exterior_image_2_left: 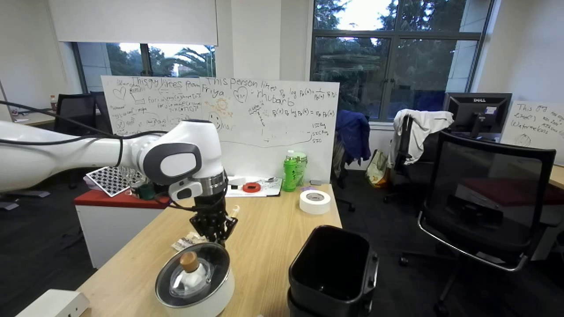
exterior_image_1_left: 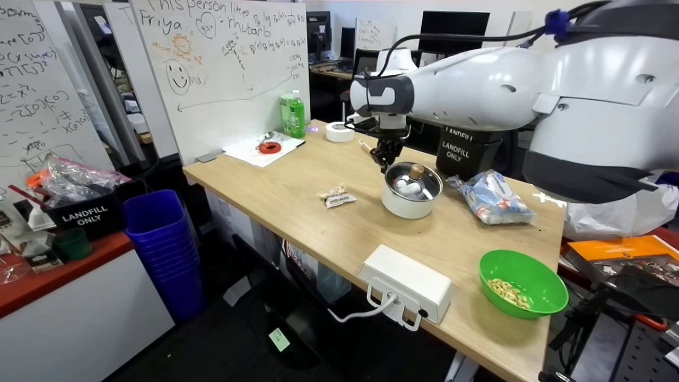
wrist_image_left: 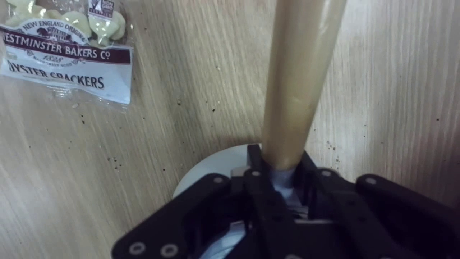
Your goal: Move the pot forward
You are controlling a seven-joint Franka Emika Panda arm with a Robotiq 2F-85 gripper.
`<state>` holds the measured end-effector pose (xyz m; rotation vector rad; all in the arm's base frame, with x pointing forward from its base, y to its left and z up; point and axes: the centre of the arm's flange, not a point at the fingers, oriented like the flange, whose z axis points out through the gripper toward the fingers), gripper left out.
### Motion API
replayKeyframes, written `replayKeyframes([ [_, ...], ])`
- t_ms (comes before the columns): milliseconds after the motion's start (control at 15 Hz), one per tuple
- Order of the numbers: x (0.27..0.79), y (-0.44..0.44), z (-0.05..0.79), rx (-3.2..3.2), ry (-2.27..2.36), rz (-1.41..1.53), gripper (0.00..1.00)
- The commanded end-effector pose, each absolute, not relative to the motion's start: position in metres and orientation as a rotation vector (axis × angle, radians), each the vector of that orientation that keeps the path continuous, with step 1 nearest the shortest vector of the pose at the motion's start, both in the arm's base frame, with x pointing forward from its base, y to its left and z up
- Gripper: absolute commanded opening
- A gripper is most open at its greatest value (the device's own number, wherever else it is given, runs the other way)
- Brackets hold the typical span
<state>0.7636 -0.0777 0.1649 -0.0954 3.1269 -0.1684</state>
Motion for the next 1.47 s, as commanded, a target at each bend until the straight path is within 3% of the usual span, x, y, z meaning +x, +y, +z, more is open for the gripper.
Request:
replayKeyframes([
  [0,0.790,-0.077,0.162,-0.232,3.188,-0.168,0.06],
  [533,0.776,-0.074,0.155,-0.691,3.210,-0.403,0.06],
  [1133,0.742,-0.081,0.173,-0.948,3.135,-0.363,0.06],
  [1400,0.710,-0.092,0.189,-0.978,3.156,-0.186,0.06],
])
